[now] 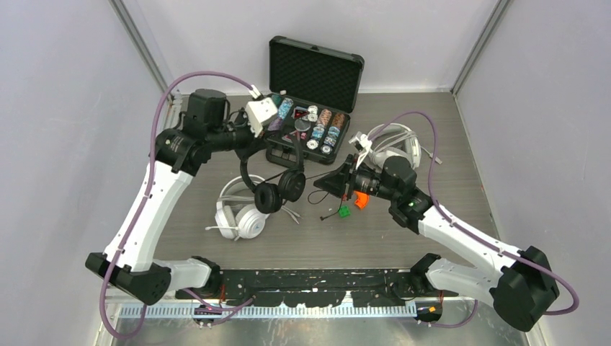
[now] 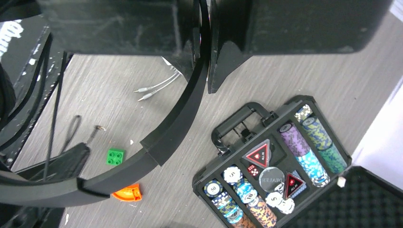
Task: Wrap the headphones
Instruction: Wrap the headphones cable around the headphones.
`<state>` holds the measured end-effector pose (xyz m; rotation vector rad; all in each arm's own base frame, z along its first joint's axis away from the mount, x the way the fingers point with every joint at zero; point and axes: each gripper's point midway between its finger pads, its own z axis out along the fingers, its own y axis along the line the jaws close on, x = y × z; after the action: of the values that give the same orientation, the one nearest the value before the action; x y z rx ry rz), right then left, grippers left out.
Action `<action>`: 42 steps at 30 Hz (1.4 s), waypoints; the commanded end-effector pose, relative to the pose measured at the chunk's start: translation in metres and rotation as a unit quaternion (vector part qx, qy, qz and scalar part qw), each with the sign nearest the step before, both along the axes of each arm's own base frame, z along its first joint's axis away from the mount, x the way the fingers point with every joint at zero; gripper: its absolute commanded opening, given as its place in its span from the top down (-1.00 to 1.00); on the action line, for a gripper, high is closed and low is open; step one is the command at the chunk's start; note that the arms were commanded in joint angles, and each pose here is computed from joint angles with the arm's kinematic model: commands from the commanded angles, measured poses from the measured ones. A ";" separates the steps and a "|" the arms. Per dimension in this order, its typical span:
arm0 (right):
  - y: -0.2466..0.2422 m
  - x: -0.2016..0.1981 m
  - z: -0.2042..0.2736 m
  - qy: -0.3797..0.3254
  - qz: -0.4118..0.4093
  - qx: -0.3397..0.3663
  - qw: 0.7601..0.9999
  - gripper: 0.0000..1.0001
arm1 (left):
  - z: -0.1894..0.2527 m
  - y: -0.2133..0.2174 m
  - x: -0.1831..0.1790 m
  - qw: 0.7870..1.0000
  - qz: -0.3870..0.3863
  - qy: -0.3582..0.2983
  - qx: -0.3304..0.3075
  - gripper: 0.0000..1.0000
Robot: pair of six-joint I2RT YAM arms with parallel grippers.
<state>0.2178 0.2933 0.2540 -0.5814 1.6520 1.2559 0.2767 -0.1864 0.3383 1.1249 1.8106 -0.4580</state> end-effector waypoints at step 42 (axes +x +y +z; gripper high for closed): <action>0.036 -0.045 0.108 0.155 0.213 0.133 0.955 0.68 | 0.001 0.026 0.043 0.955 0.140 -0.186 0.182 1.00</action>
<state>0.1748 0.3286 0.3294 -0.5726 1.7734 1.8876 0.3134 -0.1678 0.3116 1.2678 1.7303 0.2187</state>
